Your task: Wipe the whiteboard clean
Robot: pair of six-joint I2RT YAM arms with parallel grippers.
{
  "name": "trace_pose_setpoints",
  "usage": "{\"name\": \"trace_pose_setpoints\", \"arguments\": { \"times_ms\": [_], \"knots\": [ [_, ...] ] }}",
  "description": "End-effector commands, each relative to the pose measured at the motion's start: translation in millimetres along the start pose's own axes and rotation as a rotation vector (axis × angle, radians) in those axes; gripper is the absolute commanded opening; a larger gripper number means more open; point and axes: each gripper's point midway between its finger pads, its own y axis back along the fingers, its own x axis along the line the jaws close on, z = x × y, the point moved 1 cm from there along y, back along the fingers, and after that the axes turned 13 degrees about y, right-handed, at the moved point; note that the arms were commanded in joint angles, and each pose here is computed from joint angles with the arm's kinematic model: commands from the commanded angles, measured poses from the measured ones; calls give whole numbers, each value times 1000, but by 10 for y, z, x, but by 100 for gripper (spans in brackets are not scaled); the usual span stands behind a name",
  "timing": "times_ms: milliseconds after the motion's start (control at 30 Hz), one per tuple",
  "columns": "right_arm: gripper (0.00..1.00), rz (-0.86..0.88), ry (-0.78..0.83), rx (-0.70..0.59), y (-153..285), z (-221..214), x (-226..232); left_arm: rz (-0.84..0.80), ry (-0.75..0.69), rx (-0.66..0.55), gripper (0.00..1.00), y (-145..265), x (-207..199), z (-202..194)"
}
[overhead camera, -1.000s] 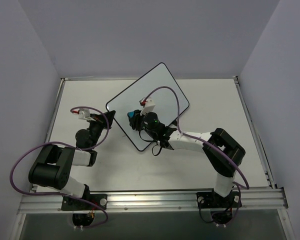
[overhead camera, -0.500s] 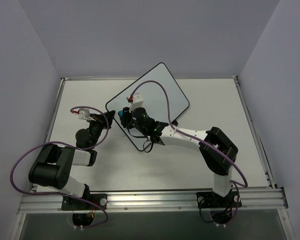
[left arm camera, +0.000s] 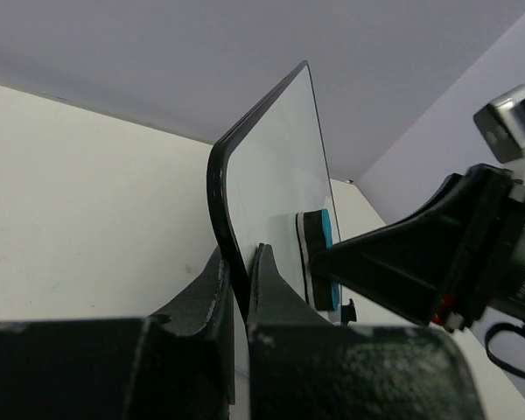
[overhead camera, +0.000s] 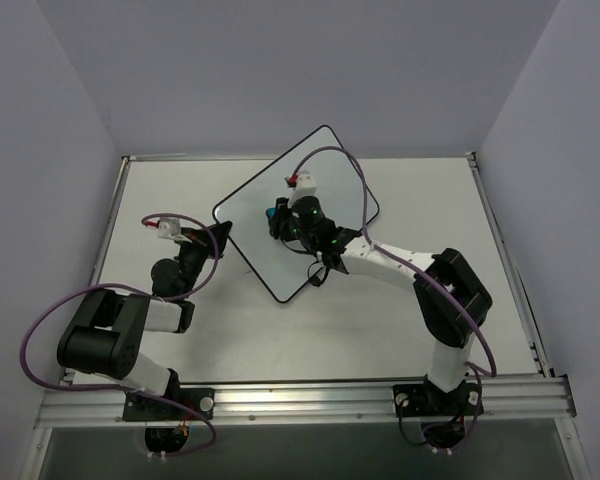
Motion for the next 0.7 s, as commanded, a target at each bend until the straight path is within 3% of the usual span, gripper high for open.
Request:
{"name": "trace_pose_setpoints", "arguments": {
  "times_ms": [0, 200, 300, 400, 667],
  "knots": [
    [0, -125, 2, 40, 212, -15, -622, -80, -221, 213, 2, 139, 39, -453],
    [0, -182, 61, 46, 683, 214, -992, -79, -221, 214, 2, 134, 32, -450],
    [0, -248, 58, 120, 989, 118, -1350, -80, -223, 212, 2, 127, 22, -441],
    [0, -376, 38, 262, 1394, -213, -1753, -75, -224, 215, 2, 132, 35, -452],
    [0, -550, -203, 455, 1942, -1060, -1982, -77, -224, 222, 2, 124, 32, -469]
  ]
}}
